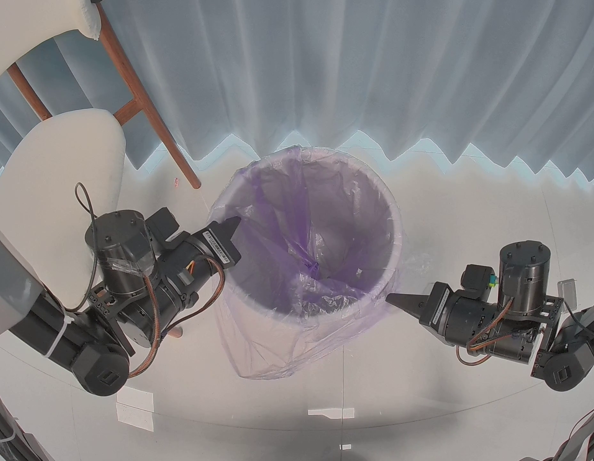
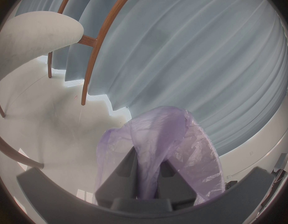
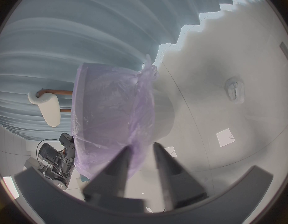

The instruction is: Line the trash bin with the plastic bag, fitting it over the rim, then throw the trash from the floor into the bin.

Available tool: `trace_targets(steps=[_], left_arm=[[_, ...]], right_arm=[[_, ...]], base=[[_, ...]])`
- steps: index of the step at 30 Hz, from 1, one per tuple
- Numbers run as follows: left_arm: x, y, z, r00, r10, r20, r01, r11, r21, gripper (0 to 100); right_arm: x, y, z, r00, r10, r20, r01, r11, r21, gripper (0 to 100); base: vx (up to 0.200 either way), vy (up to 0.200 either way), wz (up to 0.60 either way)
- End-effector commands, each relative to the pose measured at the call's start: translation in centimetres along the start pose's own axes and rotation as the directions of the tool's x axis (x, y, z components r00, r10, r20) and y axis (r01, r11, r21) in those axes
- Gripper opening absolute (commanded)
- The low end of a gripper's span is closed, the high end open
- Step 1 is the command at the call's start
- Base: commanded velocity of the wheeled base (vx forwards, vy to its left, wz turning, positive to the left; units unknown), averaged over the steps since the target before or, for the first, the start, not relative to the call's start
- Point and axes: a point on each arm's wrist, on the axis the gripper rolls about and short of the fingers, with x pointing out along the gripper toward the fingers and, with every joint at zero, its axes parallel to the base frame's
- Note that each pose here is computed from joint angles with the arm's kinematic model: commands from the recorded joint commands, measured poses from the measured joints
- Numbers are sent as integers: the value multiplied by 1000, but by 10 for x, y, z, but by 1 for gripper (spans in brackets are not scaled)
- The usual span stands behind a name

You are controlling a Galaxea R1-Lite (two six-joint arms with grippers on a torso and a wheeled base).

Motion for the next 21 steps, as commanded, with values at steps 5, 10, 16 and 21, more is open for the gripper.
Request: trace_targets(steps=[5, 10, 16, 21], left_arm=[[1, 1, 1, 1000, 1, 2, -1, 1000, 0, 0], [3, -1, 6, 1000, -4, 21, 4, 1000, -6, 0], [4, -6, 10, 999, -19, 32, 21, 999, -38, 0], [0, -9, 12, 999, -29, 37, 31, 998, -57, 0]], right_arm=[[1, -3, -3, 1000, -12, -9, 12, 1000, 1, 0], [-2, -13, -11, 998, -54, -36, 53, 998, -16, 0], [2, -17, -13, 997, -68, -43, 67, 997, -30, 0], [15, -21, -12, 998, -56, -12, 56, 998, -42, 0]], base=[[0, 0, 0], [0, 0, 0], [0, 0, 0], [0, 0, 0]])
